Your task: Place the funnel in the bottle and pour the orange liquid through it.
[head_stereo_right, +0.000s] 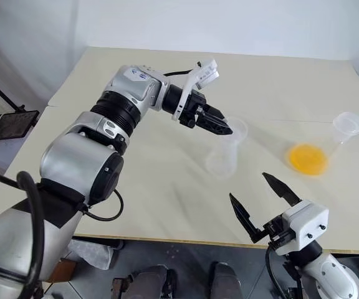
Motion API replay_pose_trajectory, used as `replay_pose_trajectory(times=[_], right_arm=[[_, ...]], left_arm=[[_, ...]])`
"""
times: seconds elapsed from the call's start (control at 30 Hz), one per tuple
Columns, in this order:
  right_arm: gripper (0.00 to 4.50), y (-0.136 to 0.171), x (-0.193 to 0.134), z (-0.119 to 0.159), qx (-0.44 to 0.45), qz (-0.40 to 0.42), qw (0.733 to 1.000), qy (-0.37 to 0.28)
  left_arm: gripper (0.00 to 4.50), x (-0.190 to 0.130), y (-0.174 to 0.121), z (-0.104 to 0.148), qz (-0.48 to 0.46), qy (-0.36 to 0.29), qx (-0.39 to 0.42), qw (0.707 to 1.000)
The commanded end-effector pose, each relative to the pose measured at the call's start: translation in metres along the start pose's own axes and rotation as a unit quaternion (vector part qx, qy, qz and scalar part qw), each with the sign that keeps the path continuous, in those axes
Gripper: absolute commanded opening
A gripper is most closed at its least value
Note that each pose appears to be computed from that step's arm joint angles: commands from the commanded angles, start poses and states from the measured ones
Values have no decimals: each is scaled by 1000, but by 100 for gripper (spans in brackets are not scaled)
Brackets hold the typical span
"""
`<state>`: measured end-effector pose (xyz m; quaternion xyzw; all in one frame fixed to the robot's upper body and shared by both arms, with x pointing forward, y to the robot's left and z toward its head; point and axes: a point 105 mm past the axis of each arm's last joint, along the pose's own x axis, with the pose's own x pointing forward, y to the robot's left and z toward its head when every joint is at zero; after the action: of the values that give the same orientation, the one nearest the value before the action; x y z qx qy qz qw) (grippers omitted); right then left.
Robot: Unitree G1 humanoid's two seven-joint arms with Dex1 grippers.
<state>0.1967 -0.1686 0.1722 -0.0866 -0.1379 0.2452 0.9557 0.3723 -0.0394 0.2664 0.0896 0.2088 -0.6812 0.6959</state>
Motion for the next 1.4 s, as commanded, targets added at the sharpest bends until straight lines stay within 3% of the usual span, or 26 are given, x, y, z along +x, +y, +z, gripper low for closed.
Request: replay_pose_trajectory(times=[0.03,0.2,0.27,0.47,0.63,0.67,0.77,0.87,0.97,1.27,1.4], right_arm=[[450,0,2,14,-16,-3,999,-29],[450,-19,5,24,-27,-59,996,-66],[450,-30,-1,28,-33,-88,993,-72],[450,-50,-25,37,-50,-144,986,-65],[450,-62,-49,35,-62,-174,982,-37],[450,-66,-58,32,-67,-186,980,-24],[450,-78,-88,27,-77,-228,971,9],[450,-93,-117,22,-83,-277,957,36],[450,-105,-136,18,-68,-307,948,45],[450,-149,-100,20,-44,-309,950,15],[450,-193,-45,12,5,-296,955,30]], left_arm=[[448,-2,-7,22,-3,-27,24,999],[448,-10,-6,27,-14,-73,51,996],[448,-29,4,20,-5,-121,56,991],[448,-110,27,-42,38,-182,110,976],[448,-143,32,-75,102,-208,152,961],[448,-149,30,-91,112,-194,166,960],[448,-159,22,-122,131,-185,187,956],[448,-164,10,-134,150,-234,165,946],[448,-157,-5,-143,157,-240,165,944],[448,-142,-40,-157,156,-261,148,941],[448,-138,-52,-160,172,-278,137,935]])
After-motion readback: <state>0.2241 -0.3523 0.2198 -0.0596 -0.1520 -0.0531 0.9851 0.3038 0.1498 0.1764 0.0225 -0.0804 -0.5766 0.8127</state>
